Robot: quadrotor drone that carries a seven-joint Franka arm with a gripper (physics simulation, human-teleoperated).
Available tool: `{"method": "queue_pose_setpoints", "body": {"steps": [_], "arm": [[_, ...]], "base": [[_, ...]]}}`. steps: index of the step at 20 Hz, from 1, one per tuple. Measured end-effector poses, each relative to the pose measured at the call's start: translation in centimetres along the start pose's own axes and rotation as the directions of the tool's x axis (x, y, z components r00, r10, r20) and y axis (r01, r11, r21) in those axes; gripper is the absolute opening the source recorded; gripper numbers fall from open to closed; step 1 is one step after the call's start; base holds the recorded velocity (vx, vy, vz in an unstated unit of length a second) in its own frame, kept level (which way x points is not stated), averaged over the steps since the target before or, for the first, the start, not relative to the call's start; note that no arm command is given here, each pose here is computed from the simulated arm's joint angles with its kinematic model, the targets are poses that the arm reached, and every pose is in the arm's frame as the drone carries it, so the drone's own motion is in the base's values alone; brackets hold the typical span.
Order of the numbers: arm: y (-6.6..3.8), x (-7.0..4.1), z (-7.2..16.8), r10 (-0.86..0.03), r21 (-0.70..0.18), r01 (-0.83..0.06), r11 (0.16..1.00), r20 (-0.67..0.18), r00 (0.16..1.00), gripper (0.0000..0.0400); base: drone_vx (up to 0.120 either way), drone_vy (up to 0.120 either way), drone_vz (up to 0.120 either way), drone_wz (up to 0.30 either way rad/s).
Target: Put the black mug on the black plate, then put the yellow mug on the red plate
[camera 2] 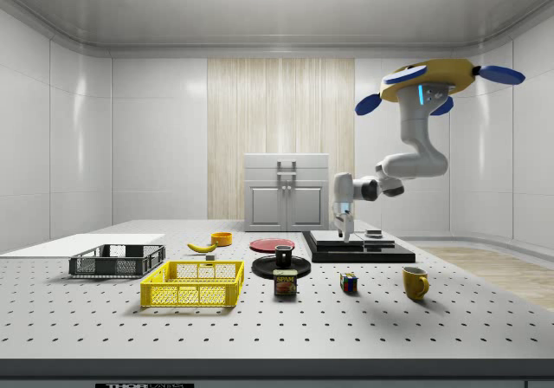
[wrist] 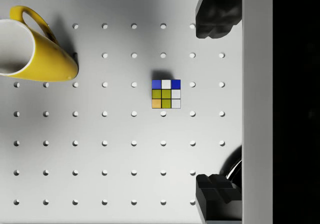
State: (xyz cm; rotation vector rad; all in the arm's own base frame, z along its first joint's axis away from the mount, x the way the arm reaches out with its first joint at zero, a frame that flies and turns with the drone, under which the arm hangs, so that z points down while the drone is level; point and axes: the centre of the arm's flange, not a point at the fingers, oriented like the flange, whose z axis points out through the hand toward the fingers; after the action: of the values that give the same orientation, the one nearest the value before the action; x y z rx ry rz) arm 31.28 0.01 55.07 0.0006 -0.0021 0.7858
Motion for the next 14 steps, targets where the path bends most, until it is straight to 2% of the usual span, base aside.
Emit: {"method": "queue_pose_setpoints", "body": {"steps": [12,14], "arm": [[0.0,0.0,0.0,0.0,0.0,0.0,1.0,0.0,1.0,0.04],[0.0,0.0,0.0,0.0,0.0,0.0,1.0,0.0,1.0,0.04]], "base": [[-0.12,0.0,0.0,0.0],[-0.12,0.08,0.0,0.0]]}}
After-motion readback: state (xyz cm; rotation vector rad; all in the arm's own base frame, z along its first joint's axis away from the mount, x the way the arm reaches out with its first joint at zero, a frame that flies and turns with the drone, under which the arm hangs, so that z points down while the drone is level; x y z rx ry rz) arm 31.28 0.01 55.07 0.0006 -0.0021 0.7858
